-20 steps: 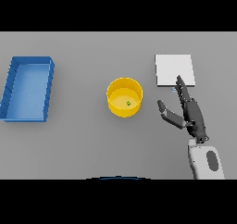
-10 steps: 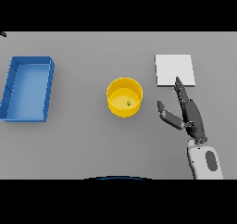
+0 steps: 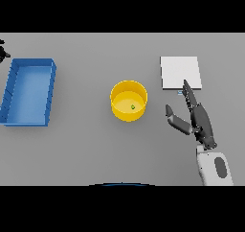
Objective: Pick up the red beaker and tilt it to pour out 1 green nut into yellow bowl. Pick up the yellow bowl and place it on the metallic measuring scale.
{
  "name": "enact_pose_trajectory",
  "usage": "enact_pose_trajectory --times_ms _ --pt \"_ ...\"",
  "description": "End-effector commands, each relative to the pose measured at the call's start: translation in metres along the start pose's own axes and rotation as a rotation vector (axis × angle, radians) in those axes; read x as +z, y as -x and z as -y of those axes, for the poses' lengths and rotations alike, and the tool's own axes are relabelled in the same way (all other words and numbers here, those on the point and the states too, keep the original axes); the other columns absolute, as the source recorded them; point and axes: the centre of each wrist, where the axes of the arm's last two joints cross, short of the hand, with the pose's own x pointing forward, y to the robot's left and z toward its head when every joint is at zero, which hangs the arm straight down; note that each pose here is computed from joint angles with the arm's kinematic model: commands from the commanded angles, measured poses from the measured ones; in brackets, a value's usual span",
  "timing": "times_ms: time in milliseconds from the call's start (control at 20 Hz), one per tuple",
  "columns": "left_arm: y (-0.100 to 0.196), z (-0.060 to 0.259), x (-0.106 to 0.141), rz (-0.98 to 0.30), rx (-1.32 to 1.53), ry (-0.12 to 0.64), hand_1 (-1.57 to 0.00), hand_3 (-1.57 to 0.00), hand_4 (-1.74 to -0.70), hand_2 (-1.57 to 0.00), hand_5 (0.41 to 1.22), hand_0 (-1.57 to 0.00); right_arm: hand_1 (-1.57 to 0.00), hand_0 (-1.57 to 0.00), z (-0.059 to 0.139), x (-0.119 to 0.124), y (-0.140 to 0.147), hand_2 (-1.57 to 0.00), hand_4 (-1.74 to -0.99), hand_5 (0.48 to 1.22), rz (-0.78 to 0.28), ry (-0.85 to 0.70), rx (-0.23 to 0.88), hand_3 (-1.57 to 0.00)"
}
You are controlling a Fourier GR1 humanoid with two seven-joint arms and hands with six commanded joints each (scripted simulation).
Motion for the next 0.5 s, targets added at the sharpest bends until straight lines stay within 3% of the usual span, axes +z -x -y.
enact_pose_trajectory --times_ms 0,100,250,300,350,450 --pt "0.003 0.001 0.004 0.004 0.006 0.005 -1.57 -1.37 -1.68 -1.57 1.106 -1.57 0.00 0.00 -0.003 0.001 0.001 0.00 -1.336 0.727 -0.004 -0.005 -0.003 0.00" --pt "0.008 0.004 0.010 0.009 0.004 0.030 -1.57 -1.44 -1.59 -1.57 0.962 -1.57 0.00 0.00 -0.004 -0.002 -0.003 0.00 -1.326 0.728 0.009 0.004 0.006 0.00" --pt "0.018 0.009 0.022 0.010 -0.017 0.091 -1.57 -0.93 -1.25 -1.57 0.810 -1.57 0.00 0.00 -0.007 0.000 -0.002 0.00 -1.327 0.730 0.017 -0.006 0.008 0.00" --pt "0.019 0.007 0.025 0.034 -0.003 0.126 -1.52 -0.85 -1.13 -1.41 0.779 -1.57 0.00 0.00 -0.007 -0.002 -0.003 0.00 -1.325 0.731 0.005 -0.002 0.007 0.00" --pt "0.019 0.002 0.029 0.050 0.022 0.167 -1.29 -0.71 -1.05 -1.16 0.757 -1.44 0.00 0.00 -0.004 -0.004 -0.004 0.00 -1.320 0.731 0.001 0.001 0.012 0.00" --pt "0.018 -0.003 0.032 0.064 0.035 0.232 -0.83 -0.46 -0.92 -0.75 0.716 -0.98 0.00 0.00 -0.006 0.001 -0.002 0.00 -1.321 0.727 0.003 -0.007 0.004 0.00"
